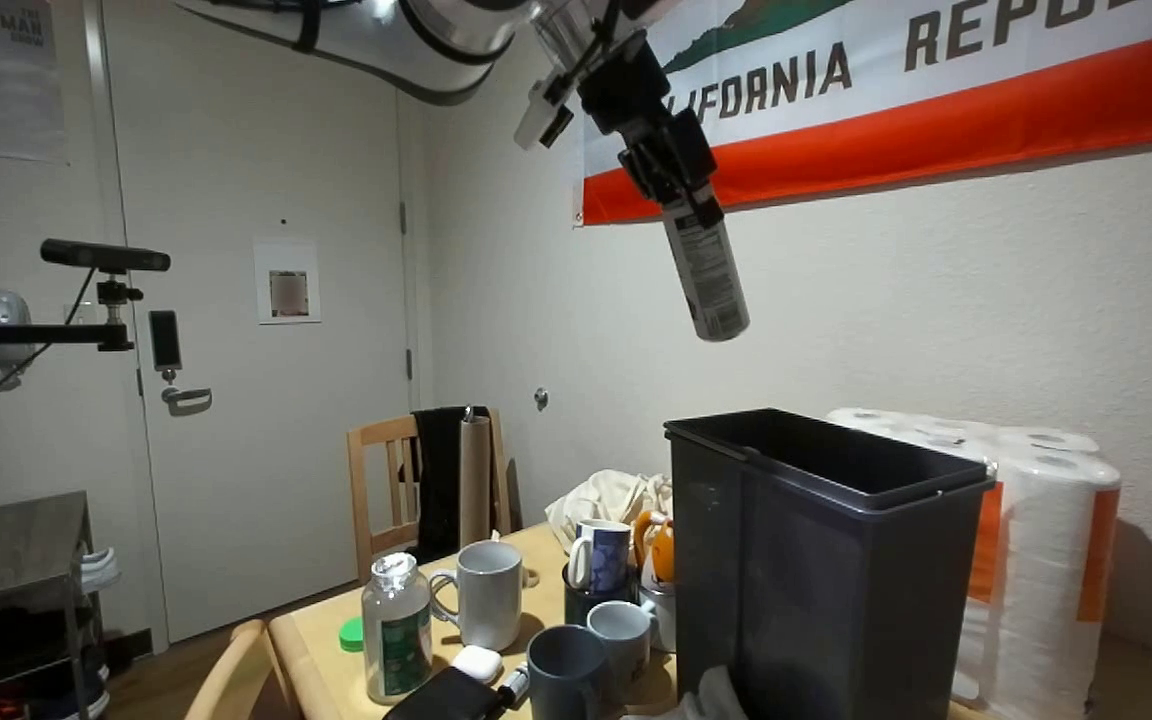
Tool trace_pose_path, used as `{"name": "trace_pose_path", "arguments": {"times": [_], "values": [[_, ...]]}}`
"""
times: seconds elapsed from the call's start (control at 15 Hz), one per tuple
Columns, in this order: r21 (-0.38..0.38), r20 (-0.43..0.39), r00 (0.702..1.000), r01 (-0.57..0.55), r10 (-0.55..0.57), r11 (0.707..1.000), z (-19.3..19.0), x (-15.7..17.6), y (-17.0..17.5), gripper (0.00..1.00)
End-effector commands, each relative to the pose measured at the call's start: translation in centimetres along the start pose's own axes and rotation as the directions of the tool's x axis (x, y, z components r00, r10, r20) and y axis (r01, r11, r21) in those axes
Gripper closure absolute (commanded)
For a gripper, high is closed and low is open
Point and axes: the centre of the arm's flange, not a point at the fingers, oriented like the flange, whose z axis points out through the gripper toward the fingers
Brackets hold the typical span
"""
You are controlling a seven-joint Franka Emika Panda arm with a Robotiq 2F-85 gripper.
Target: Remove the can from the grey bin then put it in the white mug cup
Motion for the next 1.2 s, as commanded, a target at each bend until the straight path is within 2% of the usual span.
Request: {"name": "trace_pose_path", "arguments": {"times": [0.0,0.2,0.53,0.87,1.13], "values": [[0.009,0.022,1.000,-0.002,0.002,1.000,-1.4,0.0,-1.7,0.63],[0.052,0.072,0.997,0.023,-0.026,0.998,1.1,-1.0,-3.1,0.63],[0.083,0.177,0.982,0.047,-0.061,0.995,9.5,-3.3,-5.0,0.63],[0.071,0.311,0.948,0.053,-0.073,0.996,17.4,-6.4,-5.6,0.63],[0.062,0.406,0.913,0.009,-0.034,0.998,21.4,-9.7,-4.2,0.63]]}}
